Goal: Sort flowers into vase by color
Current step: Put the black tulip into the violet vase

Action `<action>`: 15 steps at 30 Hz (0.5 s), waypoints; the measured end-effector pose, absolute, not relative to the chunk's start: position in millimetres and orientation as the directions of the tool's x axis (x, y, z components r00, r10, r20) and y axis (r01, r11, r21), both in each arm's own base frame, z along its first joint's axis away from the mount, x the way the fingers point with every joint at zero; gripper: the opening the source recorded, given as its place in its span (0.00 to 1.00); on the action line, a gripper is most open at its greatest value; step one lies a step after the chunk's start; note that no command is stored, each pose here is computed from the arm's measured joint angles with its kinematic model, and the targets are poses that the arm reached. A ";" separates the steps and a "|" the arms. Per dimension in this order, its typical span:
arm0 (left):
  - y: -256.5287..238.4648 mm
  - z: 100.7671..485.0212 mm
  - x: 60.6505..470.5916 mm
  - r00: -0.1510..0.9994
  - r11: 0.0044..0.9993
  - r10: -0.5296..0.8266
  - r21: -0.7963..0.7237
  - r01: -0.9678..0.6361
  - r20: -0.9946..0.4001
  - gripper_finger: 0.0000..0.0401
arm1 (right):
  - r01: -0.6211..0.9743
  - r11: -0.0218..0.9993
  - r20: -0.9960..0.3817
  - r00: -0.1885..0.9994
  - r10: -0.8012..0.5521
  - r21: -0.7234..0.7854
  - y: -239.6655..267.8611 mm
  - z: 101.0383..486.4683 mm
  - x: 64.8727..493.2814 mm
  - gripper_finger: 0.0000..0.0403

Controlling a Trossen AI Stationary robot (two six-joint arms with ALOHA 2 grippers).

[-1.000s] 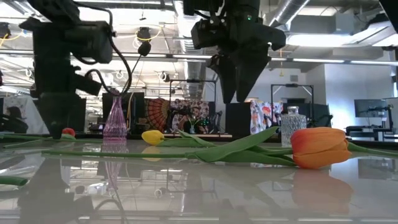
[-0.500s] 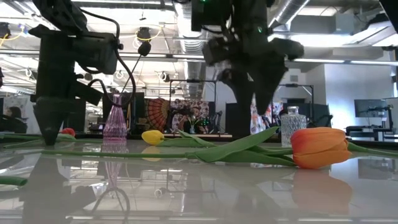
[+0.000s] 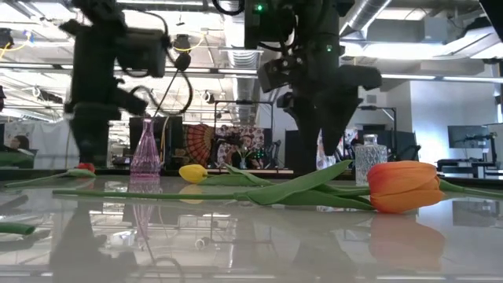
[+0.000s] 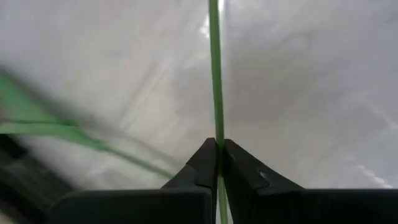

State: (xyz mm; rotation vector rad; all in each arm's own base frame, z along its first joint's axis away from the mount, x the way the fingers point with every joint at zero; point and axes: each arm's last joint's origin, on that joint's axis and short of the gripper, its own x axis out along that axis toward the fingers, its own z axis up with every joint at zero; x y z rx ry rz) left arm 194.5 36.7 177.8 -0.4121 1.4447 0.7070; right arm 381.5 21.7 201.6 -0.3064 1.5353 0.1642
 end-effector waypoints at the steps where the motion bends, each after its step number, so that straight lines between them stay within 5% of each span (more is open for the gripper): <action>1: 37.9 185.9 198.2 -0.014 0.739 0.203 0.162 -0.654 -0.979 0.01 | -0.291 0.951 -0.994 0.044 -0.097 -0.106 19.2 202.1 382.2 0.67; 8: 41.3 247.8 217.1 0.145 0.802 0.264 0.133 -0.583 -0.954 0.00 | -0.224 0.937 -0.957 0.169 -0.235 -0.269 -3.4 221.7 385.5 0.67; 15: 37.0 294.7 208.6 0.419 0.852 0.189 -0.063 -0.519 -0.888 0.00 | -0.106 0.879 -0.771 0.537 -0.342 -0.464 -17.1 277.0 396.9 0.67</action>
